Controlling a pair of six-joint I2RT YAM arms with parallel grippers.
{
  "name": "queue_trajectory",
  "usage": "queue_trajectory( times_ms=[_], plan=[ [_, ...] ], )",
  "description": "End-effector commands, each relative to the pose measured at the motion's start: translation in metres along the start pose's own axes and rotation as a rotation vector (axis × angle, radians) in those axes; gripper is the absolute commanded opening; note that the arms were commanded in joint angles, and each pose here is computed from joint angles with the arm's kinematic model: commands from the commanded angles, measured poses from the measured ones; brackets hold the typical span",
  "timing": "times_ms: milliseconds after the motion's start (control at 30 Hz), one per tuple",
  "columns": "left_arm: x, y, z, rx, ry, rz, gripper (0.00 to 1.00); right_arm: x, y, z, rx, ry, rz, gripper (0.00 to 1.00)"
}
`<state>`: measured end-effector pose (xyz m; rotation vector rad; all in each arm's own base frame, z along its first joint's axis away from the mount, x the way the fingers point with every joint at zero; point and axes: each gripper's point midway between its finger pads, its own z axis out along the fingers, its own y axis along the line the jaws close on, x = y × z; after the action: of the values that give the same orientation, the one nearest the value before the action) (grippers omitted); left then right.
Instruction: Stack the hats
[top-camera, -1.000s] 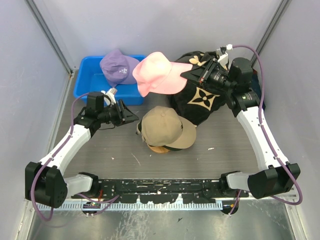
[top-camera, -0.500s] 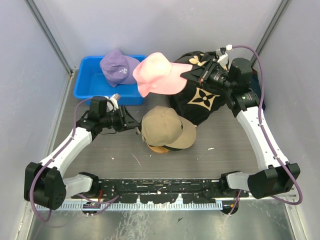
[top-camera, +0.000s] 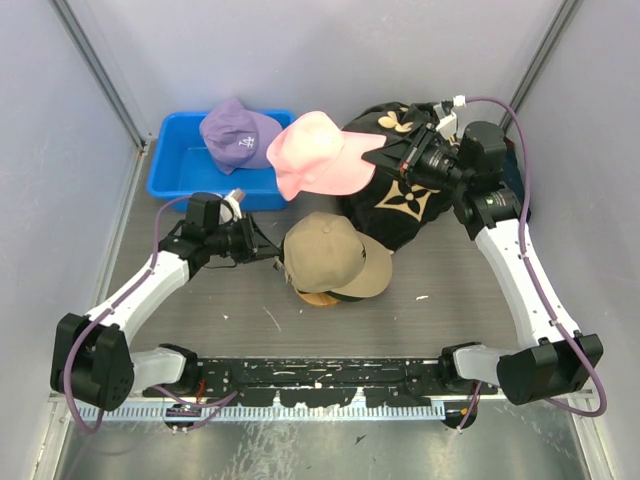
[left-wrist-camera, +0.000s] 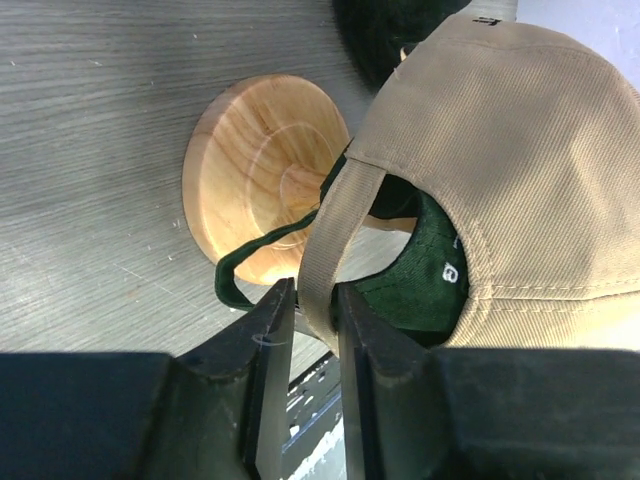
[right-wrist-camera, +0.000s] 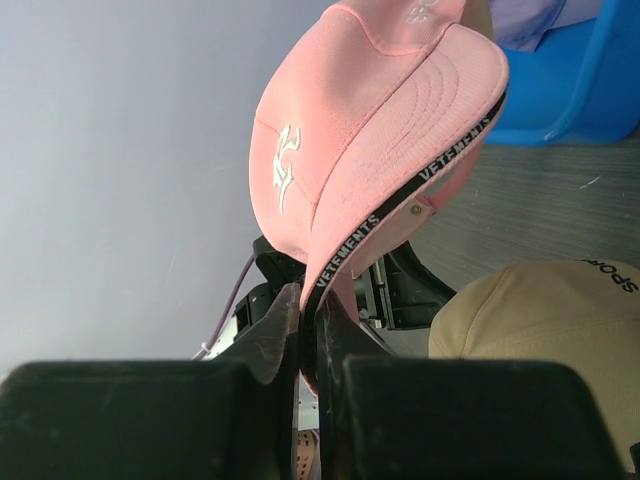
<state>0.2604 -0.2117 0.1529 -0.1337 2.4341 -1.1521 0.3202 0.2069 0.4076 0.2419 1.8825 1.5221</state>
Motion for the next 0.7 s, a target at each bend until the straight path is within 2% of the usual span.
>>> queue_trajectory(
  times_ms=[0, 133, 367, 500, 667],
  plan=[
    [0.001, 0.007, 0.007, -0.007, -0.005, -0.004, 0.27, 0.005, 0.028, -0.017, -0.071, -0.014, -0.052, 0.01],
    [0.006, 0.013, 0.01, -0.012, 0.002, -0.019, 0.2, 0.019, 0.023, -0.018, -0.072, 0.014, -0.01, 0.01],
    [0.01, 0.02, 0.015, -0.011, 0.003, -0.039, 0.13, 0.048, 0.028, -0.015, -0.124, 0.089, 0.087, 0.01],
    [0.012, 0.027, 0.023, -0.023, 0.025, -0.058, 0.11, 0.067, 0.024, -0.015, -0.136, 0.147, 0.133, 0.01],
    [0.011, 0.028, 0.027, -0.022, 0.029, -0.058, 0.1, 0.086, -0.002, -0.018, -0.103, 0.192, 0.165, 0.01]
  ],
)
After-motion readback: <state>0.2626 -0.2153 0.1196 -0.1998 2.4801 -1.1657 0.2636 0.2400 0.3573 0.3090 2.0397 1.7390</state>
